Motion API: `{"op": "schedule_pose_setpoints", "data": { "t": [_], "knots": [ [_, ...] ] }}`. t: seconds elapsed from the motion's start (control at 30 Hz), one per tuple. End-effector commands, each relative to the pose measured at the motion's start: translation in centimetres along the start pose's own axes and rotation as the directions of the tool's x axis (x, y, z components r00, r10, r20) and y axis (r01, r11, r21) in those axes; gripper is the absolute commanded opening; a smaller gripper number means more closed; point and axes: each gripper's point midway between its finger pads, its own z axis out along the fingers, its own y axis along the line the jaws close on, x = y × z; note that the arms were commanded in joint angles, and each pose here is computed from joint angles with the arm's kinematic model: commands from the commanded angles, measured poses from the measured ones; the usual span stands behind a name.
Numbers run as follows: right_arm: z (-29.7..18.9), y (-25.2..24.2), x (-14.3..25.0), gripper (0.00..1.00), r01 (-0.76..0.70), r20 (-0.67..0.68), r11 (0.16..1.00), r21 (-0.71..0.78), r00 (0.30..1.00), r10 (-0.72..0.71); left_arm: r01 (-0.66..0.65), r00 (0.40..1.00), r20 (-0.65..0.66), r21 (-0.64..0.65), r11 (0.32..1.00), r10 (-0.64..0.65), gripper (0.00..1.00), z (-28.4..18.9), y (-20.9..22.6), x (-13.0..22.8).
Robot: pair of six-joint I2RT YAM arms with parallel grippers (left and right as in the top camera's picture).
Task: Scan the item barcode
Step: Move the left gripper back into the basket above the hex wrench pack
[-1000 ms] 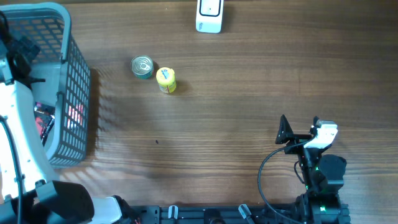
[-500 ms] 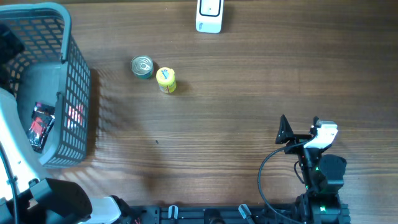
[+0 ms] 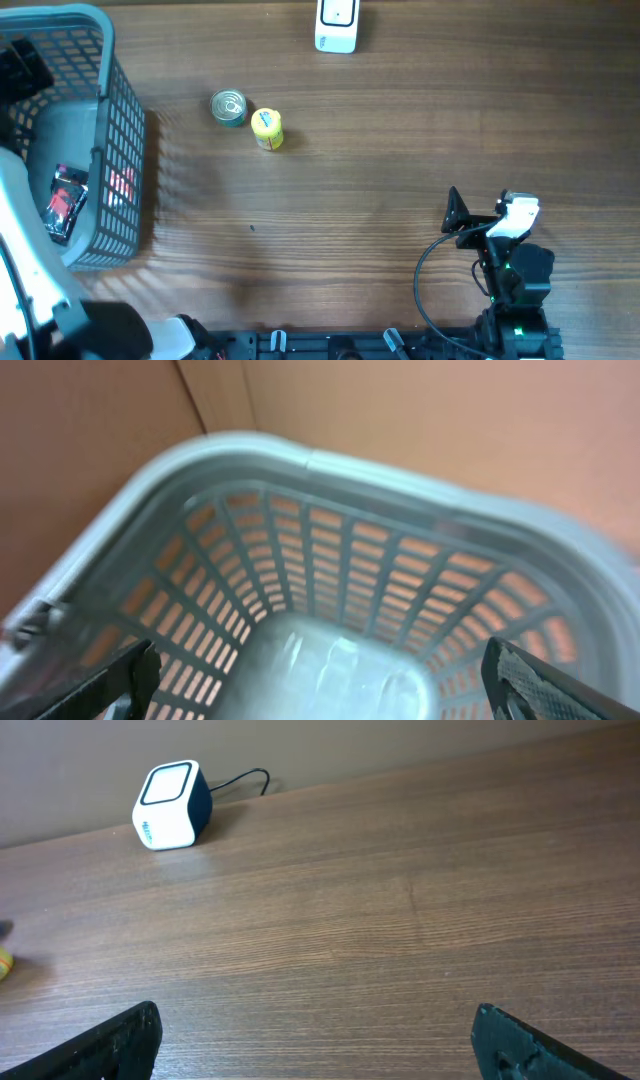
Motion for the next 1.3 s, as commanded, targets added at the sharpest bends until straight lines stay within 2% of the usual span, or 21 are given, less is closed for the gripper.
{"op": "schedule_pose_setpoints", "data": {
  "t": [0.0,0.1,0.27,0.47,0.63,0.73,0.93,1.1,1.17,1.2,1.27],
  "knots": [
    [0.0,-0.1,-0.1,1.00,-0.004,0.004,1.000,0.003,1.000,0.004,-0.045,0.991,0.132,0.048,0.998,0.038,1.00,-5.0,-2.1,-2.3],
    [0.0,-0.1,-0.1,1.00,-0.005,0.004,1.000,0.003,1.000,0.005,-0.065,0.976,0.209,0.042,0.997,0.055,1.00,-7.0,-3.2,-2.3],
    [0.0,-0.1,-0.1,1.00,-0.005,0.005,1.000,0.002,1.000,0.005,-0.022,0.955,0.287,-0.160,0.987,0.068,1.00,-8.7,0.1,-1.9],
    [0.0,-0.1,-0.1,1.00,-0.005,0.004,1.000,0.002,1.000,0.005,0.004,0.965,0.258,-0.205,0.979,0.049,1.00,-7.4,2.7,-1.0],
    [0.0,-0.1,-0.1,1.00,-0.005,0.004,1.000,0.003,1.000,0.005,0.035,0.992,0.129,-0.140,0.990,-0.017,1.00,-3.1,4.1,2.5],
    [0.0,-0.1,-0.1,1.00,-0.005,0.004,1.000,0.003,1.000,0.005,0.052,0.999,-0.003,-0.136,0.989,-0.053,1.00,-1.0,4.5,6.0],
    [0.0,-0.1,-0.1,1.00,-0.005,0.006,1.000,0.002,1.000,0.005,0.065,0.951,-0.292,-0.139,0.988,-0.104,1.00,2.1,4.8,13.8],
    [0.0,0.0,-0.4,1.00,-0.004,0.015,1.000,0.001,1.000,0.004,0.020,0.917,-0.383,-0.237,0.971,-0.112,1.00,2.4,6.5,16.3],
    [0.0,0.0,-0.5,1.00,-0.005,0.020,1.000,0.000,1.000,0.005,0.056,0.903,-0.401,-0.242,0.969,-0.153,1.00,2.2,6.2,17.0],
    [0.0,0.0,-0.5,1.00,-0.004,0.020,1.000,0.000,1.000,0.004,0.083,0.895,-0.413,-0.218,0.972,-0.169,1.00,2.1,5.6,17.4],
    [0.0,0.0,-0.5,1.00,-0.004,0.020,1.000,0.000,1.000,0.004,0.016,0.886,-0.462,-0.069,0.997,-0.047,1.00,2.3,3.7,18.2]
  ]
}}
